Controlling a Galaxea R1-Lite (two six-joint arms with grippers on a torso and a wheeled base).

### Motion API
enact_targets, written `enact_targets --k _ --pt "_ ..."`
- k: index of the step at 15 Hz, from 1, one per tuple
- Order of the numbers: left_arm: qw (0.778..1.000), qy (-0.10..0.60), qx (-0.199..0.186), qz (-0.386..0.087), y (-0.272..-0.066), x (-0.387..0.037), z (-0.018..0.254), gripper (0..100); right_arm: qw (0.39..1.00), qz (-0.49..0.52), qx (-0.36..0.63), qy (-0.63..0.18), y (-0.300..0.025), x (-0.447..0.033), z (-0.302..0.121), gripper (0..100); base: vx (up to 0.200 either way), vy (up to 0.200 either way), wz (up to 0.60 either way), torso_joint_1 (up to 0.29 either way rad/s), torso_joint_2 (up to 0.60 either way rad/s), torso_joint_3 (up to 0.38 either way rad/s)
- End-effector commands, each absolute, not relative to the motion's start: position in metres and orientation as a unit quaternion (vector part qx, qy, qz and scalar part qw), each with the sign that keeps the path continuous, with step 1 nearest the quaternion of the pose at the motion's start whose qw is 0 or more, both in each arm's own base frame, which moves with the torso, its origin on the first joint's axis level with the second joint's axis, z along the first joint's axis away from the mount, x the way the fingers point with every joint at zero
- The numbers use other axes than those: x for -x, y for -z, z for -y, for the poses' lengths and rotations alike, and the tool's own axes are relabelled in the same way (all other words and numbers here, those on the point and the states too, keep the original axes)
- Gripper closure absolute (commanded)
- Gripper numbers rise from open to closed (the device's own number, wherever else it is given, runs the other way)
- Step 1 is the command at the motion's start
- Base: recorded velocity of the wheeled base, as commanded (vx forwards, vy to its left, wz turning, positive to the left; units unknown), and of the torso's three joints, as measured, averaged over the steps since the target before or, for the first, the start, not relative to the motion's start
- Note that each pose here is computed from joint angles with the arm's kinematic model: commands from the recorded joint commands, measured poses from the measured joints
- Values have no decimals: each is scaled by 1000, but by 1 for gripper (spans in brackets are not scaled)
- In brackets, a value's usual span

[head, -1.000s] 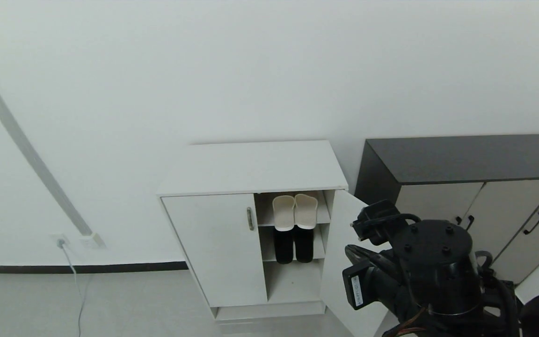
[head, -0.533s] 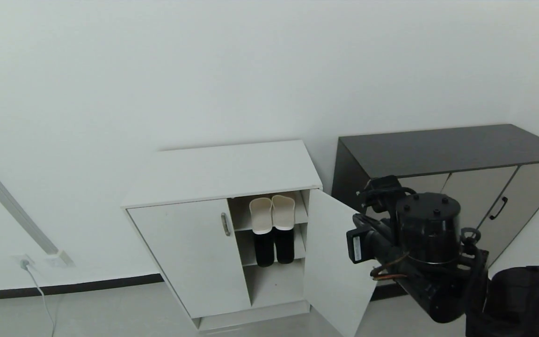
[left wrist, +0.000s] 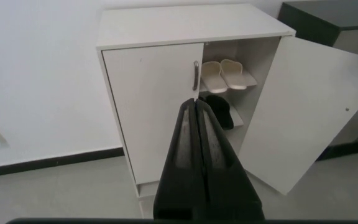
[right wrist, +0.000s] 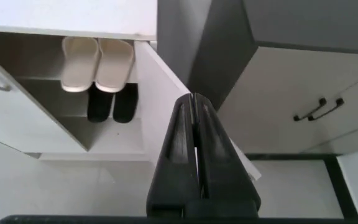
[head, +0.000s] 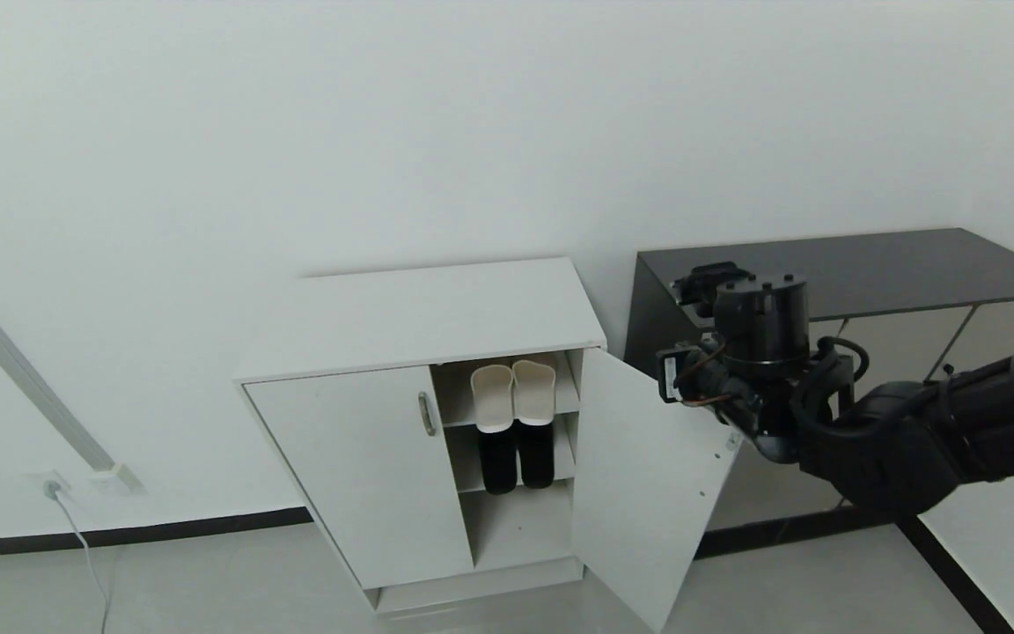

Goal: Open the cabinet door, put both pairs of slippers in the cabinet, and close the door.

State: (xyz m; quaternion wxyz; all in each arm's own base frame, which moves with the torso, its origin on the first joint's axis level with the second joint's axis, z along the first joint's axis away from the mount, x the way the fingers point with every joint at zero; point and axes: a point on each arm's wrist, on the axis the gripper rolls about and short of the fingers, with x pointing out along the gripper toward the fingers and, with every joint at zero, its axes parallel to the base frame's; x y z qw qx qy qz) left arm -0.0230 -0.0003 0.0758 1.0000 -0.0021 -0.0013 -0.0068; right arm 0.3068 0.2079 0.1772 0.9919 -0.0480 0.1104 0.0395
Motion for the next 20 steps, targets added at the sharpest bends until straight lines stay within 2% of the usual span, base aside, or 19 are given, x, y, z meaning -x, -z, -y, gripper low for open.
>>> enact_targets --k 1,8,15,20 --pt "1000 7 2 1 -76 23 0 100 994 -102 37 -31 -192 -326 -201 100 -200 0 0 -7 7 2" --pt "1000 7 2 1 -76 23 0 100 990 -139 -7 -27 -177 -392 -172 100 0 0 0 0 0 0" --pt "1000 7 3 1 -76 23 0 100 981 -192 -26 -15 -129 -437 -141 100 0 0 0 0 0 0" --pt "1000 7 4 1 -76 23 0 100 979 -201 -33 -3 -109 -455 -136 100 0 0 0 0 0 0"
